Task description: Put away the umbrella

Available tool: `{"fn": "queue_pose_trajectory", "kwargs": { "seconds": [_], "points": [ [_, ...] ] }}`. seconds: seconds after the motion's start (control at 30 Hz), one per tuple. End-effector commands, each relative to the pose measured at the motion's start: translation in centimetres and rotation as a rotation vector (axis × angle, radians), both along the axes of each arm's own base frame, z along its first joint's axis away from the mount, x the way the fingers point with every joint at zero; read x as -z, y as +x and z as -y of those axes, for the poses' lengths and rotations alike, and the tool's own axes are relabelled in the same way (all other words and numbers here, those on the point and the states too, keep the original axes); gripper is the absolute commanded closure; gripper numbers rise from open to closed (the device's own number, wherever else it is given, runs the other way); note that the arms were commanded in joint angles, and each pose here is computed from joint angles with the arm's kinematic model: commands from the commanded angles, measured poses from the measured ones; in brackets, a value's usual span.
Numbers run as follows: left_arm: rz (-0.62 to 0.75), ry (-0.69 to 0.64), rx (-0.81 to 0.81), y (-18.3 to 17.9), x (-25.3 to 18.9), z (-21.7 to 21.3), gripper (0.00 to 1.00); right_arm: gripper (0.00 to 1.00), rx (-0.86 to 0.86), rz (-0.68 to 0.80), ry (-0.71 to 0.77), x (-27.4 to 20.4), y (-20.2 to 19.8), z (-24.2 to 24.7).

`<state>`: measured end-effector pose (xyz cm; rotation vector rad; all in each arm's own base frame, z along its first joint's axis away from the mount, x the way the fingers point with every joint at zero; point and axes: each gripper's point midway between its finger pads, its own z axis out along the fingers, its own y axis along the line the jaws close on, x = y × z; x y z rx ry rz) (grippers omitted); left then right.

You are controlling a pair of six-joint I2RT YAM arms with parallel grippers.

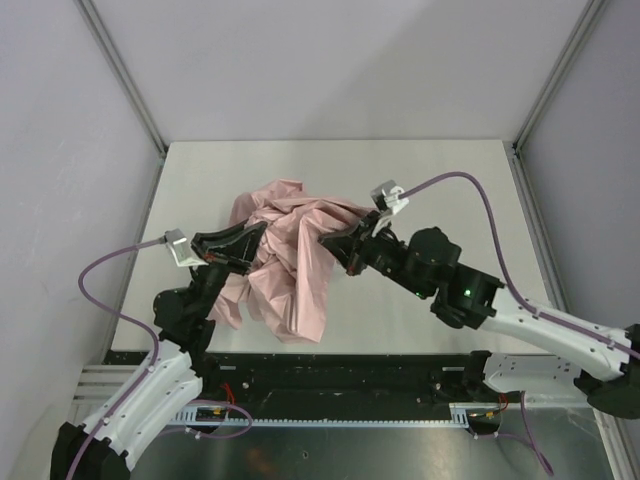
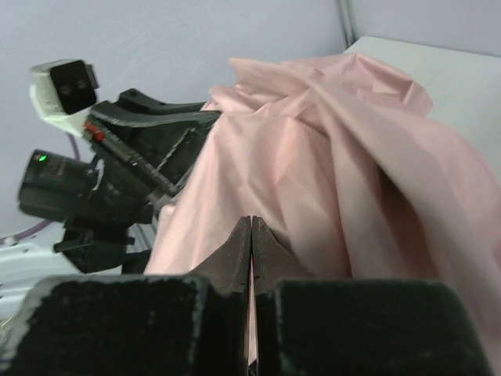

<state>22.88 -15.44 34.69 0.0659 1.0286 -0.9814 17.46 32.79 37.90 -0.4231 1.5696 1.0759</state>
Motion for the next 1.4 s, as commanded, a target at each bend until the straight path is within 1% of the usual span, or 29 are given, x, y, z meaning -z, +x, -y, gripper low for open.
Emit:
{"fn": "queue_pose_trajectory", "kwargs": {
  "seconds": [0.0,0.13,0.37,0.53,0.63,0.7,0.77,0.83,0.87,0.93,0.97,1.03,1.13,1.2,1.3,1.37],
  "points": [
    [0.129,-0.045,0.056,-2.5,-3.8,-0.1,1.00,1.00,0.037,0.096,0.105,-4.3,2.0,-1.0],
    [0.148,-0.024,0.100,-3.2,-4.1,0.5,1.00,1.00,0.013,0.081,0.069,-2.8,3.0,-3.2],
    [0.234,0.019,0.186,-5.2,-6.0,1.6,1.00,1.00,-0.199,0.007,0.006,1.9,-0.2,-9.2],
    [0.252,0.018,0.231,-6.0,-6.7,2.0,1.00,1.00,-0.213,-0.015,-0.052,4.0,-0.4,-9.9],
    [0.245,0.014,0.267,-6.1,-6.9,2.4,1.00,0.99,-0.172,-0.002,-0.105,5.0,0.5,-9.3],
    [0.224,0.001,0.285,-5.9,-6.8,2.6,1.00,0.92,-0.134,0.006,-0.132,4.7,0.9,-8.1],
    [0.202,-0.012,0.282,-5.5,-6.6,2.6,1.00,0.75,-0.130,0.028,-0.156,3.8,0.5,-6.6],
    [0.184,-0.022,0.268,-4.9,-6.3,2.5,1.00,0.55,-0.161,0.030,-0.197,3.5,-1.0,-4.6],
    [0.179,-0.022,0.263,-4.7,-6.2,2.5,1.00,0.47,-0.175,0.026,-0.218,3.5,-1.7,-3.5],
    [0.172,-0.019,0.257,-4.3,-6.1,2.6,1.00,0.33,-0.185,0.017,-0.248,3.2,-2.9,-1.1],
    [0.167,-0.019,0.255,-4.1,-6.0,2.6,1.00,0.28,-0.184,0.011,-0.266,3.1,-3.3,0.3],
    [0.157,-0.014,0.254,-3.8,-5.8,2.7,1.00,0.22,-0.168,0.011,-0.278,2.4,-4.0,2.8],
    [0.154,0.010,0.270,-3.7,-5.3,3.0,1.00,0.18,-0.085,0.062,-0.278,0.8,-3.7,6.6],
    [0.157,0.030,0.284,-4.0,-5.0,3.2,1.00,0.17,-0.004,0.102,-0.286,0.1,-2.6,8.8],
    [0.176,0.072,0.318,-4.7,-4.7,3.4,1.00,0.16,0.108,0.121,-0.333,0.2,0.6,10.9],
    [0.187,0.104,0.352,-5.2,-4.5,3.7,1.00,0.19,0.092,0.109,-0.363,0.8,2.2,11.4]
  ]
}}
